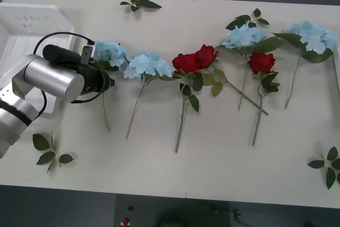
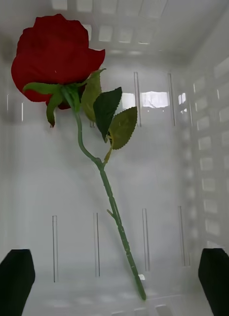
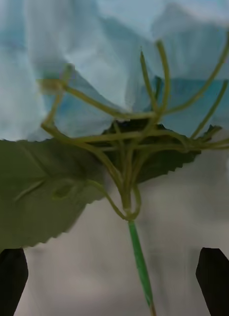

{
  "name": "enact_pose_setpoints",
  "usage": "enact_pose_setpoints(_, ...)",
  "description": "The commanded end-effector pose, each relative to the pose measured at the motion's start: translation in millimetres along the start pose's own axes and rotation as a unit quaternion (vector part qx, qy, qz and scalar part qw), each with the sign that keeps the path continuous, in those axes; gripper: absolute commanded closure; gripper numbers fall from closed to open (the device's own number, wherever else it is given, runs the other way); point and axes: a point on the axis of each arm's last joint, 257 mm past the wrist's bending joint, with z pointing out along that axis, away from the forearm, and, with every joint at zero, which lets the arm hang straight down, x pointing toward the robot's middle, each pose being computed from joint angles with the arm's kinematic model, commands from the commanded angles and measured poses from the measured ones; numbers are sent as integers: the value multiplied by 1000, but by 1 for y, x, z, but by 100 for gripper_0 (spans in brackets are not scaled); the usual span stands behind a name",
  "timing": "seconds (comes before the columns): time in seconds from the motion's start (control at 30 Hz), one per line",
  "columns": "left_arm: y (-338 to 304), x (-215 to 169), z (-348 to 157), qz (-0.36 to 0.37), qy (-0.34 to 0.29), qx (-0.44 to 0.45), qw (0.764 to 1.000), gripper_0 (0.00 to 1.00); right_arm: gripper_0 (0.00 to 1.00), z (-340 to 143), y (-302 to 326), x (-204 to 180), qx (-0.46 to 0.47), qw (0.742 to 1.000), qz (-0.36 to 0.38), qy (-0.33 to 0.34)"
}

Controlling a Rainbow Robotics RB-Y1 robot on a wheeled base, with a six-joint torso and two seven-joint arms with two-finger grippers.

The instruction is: Put the red flowers into the right box and the blue flowers into the left box

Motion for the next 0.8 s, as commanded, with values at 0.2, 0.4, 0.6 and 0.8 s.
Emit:
enact_pose_setpoints(0.2, -15, -23, -1, 15, -21, -3, 1000, 79, 0, -18, 26, -34, -52, 998, 39, -14)
enact_pose_setpoints(0.4, -20, -26, -3, 16, -24, 3, 1000, 100, 0, -12, 79, -40, -97, 995, 21, -23)
enact_pose_setpoints(0.6, -22, -45, -25, 2, -43, 31, 999, 100, 0, 3, 128, -56, -99, 994, 30, -41)
enact_pose_setpoints(0.8, 2, -71, -72, -26, -75, 57, 995, 100, 0, 22, 167, -77, -89, 992, 70, -51)
